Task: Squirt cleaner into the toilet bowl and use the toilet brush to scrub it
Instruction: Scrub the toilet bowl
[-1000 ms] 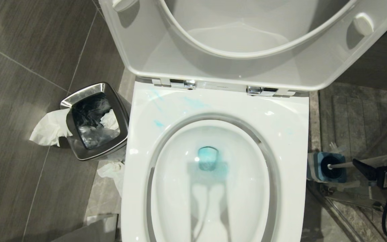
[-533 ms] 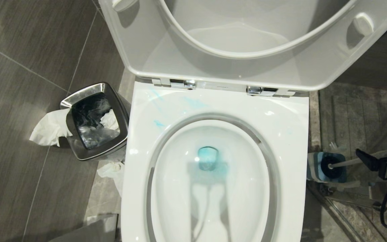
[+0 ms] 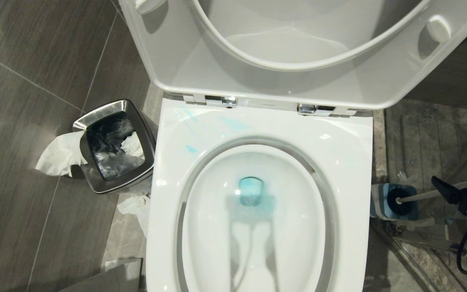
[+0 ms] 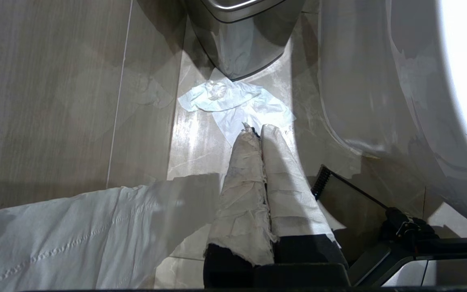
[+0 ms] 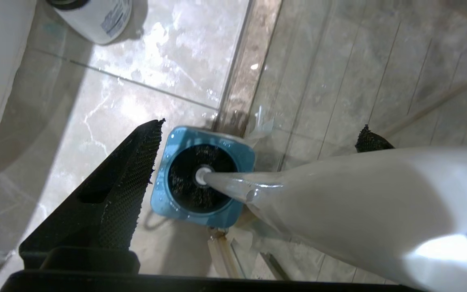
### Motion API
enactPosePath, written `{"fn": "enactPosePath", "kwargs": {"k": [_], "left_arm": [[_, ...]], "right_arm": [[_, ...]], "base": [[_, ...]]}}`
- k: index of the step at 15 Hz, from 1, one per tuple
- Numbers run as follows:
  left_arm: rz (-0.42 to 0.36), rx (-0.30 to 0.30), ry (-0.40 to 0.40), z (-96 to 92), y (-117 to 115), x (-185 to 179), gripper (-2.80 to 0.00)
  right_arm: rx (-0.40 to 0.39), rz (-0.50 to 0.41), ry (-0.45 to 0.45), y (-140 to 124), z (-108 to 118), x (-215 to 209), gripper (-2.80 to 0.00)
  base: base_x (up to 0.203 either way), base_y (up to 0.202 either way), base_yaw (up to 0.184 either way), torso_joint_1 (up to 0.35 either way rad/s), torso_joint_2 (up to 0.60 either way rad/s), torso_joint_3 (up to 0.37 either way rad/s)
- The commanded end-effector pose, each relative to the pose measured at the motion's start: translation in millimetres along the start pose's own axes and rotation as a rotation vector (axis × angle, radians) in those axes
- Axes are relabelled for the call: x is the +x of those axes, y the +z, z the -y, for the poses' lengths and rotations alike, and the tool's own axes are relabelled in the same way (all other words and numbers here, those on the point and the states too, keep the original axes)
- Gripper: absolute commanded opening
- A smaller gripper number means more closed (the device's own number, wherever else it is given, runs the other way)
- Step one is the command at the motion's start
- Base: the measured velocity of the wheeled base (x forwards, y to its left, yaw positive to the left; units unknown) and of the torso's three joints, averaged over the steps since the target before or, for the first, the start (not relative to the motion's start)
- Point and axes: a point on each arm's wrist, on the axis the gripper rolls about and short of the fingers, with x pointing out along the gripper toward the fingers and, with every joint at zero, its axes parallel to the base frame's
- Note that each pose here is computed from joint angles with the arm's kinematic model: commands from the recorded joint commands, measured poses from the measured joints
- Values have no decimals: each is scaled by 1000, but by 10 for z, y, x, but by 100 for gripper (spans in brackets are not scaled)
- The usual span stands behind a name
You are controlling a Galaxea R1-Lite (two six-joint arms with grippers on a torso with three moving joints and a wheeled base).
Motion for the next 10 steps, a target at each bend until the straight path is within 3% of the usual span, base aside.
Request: {"fn": "enactPosePath", "kwargs": {"k": [1, 2, 10], "left_arm": [[0, 0, 0, 0, 0, 0, -280], [0, 0, -1, 0, 0, 0, -280], [0, 0, 0, 0, 0, 0, -280]], "right_arm": [[-5, 9, 0, 9, -1, -7, 0], [-4, 8, 0, 2, -4, -11, -280], [2, -4, 4, -35, -28, -52, -280]], "base": [[0, 0, 0, 0, 0, 0], [0, 0, 0, 0, 0, 0], [0, 0, 0, 0, 0, 0]]}}
